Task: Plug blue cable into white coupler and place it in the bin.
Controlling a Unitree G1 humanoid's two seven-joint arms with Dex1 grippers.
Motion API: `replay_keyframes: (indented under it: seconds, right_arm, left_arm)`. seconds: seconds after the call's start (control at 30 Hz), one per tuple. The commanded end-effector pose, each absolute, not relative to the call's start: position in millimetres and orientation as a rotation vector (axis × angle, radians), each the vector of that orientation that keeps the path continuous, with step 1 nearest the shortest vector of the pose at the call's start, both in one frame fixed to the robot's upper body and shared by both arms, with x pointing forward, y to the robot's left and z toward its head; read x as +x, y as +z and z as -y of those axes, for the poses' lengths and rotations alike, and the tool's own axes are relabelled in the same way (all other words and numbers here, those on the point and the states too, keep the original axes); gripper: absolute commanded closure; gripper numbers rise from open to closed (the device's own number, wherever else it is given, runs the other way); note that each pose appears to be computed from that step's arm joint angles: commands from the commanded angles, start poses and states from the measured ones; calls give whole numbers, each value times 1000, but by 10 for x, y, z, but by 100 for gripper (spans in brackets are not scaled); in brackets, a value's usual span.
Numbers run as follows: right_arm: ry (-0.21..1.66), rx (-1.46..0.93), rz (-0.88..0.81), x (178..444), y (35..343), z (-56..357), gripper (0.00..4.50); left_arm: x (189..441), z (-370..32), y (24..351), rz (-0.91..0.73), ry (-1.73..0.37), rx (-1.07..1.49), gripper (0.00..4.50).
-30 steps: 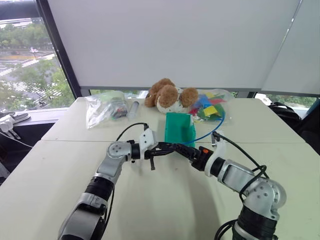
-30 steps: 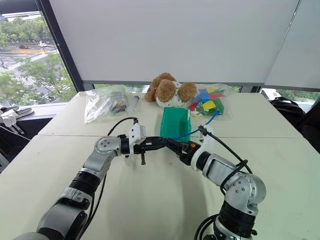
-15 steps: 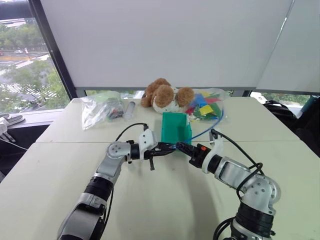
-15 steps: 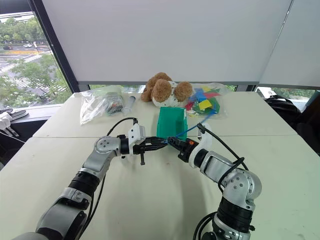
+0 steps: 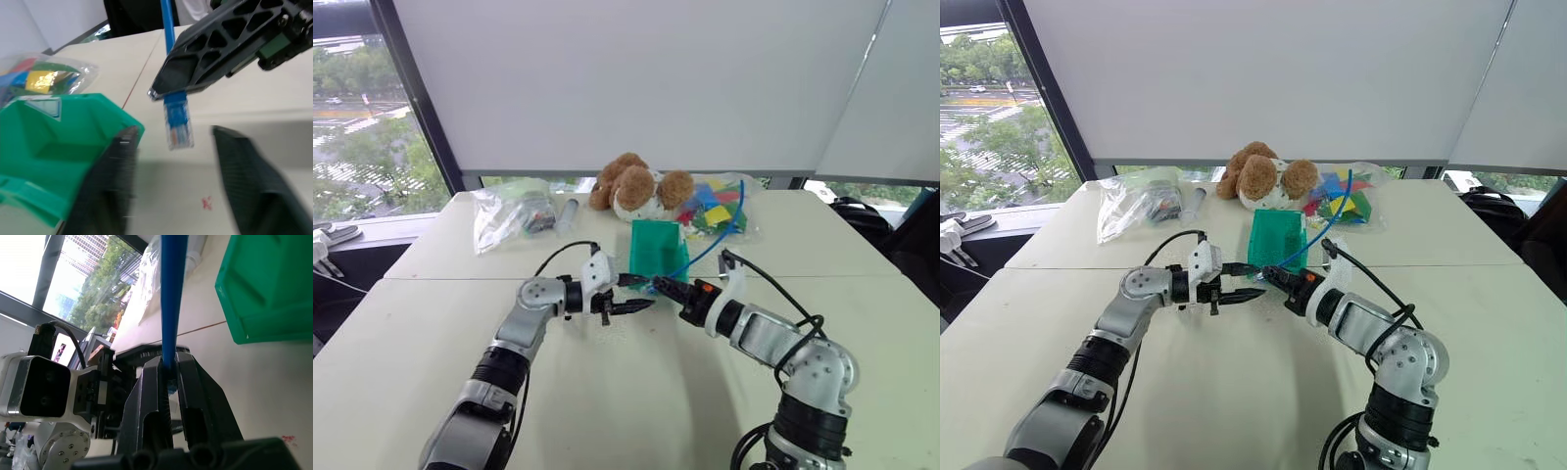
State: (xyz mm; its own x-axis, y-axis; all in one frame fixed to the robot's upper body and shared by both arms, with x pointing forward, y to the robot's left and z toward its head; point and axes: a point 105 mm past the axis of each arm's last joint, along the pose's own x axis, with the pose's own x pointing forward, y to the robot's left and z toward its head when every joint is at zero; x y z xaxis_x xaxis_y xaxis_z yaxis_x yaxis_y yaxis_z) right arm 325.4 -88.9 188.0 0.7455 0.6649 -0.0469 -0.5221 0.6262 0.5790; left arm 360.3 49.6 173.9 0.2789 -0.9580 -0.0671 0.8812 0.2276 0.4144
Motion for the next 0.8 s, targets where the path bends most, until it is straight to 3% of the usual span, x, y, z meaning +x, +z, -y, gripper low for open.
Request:
replay_keyframes:
  seconds: [0.03, 0.23, 0.4, 0.8]
  right_arm:
    - [725, 511, -176, 3244, 2128, 910, 450]
    - [798, 312, -161, 3156, 2209, 908, 450]
    - [853, 241, -148, 3107, 2227, 863, 450]
    - [888, 186, -120, 3084, 2252, 831, 450]
  left_arm:
    - [3604, -676, 2041, 296, -1222, 389, 4]
    - [3539, -1185, 2075, 182, -1204, 410, 4]
    - [3564, -1544, 1849, 42, -1189, 435, 4]
    - [3675, -1718, 1145, -168, -1211, 406, 4]
